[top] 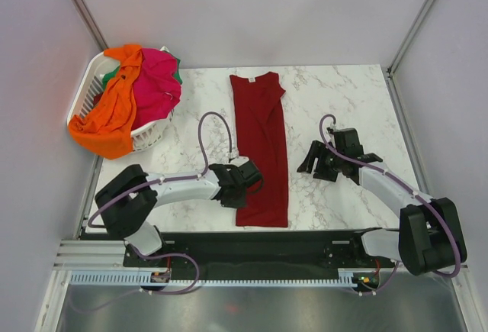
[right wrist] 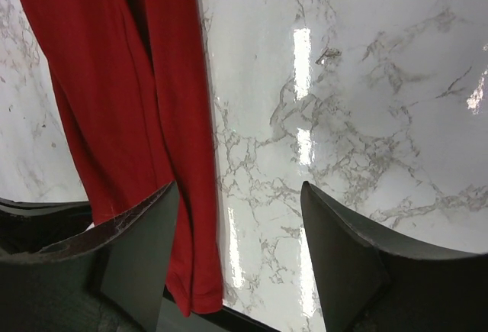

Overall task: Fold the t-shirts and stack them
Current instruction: Fold the tshirt

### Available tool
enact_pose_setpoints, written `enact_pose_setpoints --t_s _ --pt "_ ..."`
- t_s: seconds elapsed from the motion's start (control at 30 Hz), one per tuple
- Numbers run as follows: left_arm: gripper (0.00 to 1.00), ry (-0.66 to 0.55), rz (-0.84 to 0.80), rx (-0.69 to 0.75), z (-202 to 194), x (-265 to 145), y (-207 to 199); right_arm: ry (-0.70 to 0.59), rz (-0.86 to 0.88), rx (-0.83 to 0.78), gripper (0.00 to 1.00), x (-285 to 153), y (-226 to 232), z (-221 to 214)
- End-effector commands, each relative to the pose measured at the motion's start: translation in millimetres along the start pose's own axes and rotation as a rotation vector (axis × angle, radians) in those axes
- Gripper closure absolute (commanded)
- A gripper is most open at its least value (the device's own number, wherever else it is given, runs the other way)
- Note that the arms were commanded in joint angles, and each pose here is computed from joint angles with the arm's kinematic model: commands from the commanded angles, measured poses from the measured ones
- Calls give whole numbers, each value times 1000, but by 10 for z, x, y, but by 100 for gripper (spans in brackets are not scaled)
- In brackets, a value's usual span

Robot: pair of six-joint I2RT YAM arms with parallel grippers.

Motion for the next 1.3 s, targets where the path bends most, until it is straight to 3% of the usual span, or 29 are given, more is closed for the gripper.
enact_pose_setpoints --t_s 0.0,0.2,0.27,0.3,0.33,0.4,0.47,0.67,0.83,1.07,1.17,1.27 --pt "94 -7 -28 -84 -145 -125 46 -37 36 -52 27 -83 118 102" --pt "90 43 -61 -179 -391 -227 163 -47 23 -81 23 -192 134 127" --pt "74 20 -70 -200 -374 -314 186 -47 34 -90 20 -254 161 103" --pt "61 -20 -98 -207 -308 -424 184 -32 41 -87 20 -273 165 52" --pt "41 -45 -118 -208 -255 -484 168 -22 52 -87 19 -288 178 4" --pt "32 -110 -169 -193 -107 -654 118 10 74 -90 19 -306 180 -172" --pt "31 -150 -190 -157 7 -751 67 49 75 -65 22 -279 130 -359" --pt "34 -180 -185 -66 167 -654 -97 85 84 -44 26 -225 49 -667" --pt "45 -164 -174 -54 167 -425 -189 85 85 -52 27 -219 59 -675" --pt "66 -46 -132 -80 -106 -73 -183 103 71 -63 27 -185 44 -677" --pt "84 -3 -123 -117 -263 -19 -132 112 70 -65 27 -176 38 -712" --pt "92 28 -115 -159 -403 2 -71 122 66 -75 29 -187 60 -792"
Point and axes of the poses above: each gripper's point midway between its finger pads, its own x axis out along the fingers, its own y axis along the line the jaws close on, z = x × y, the point moved 2 cm from there along -x, back along the fingers, and after that the axes turned 5 degrees about x, right-handed, at the moved point
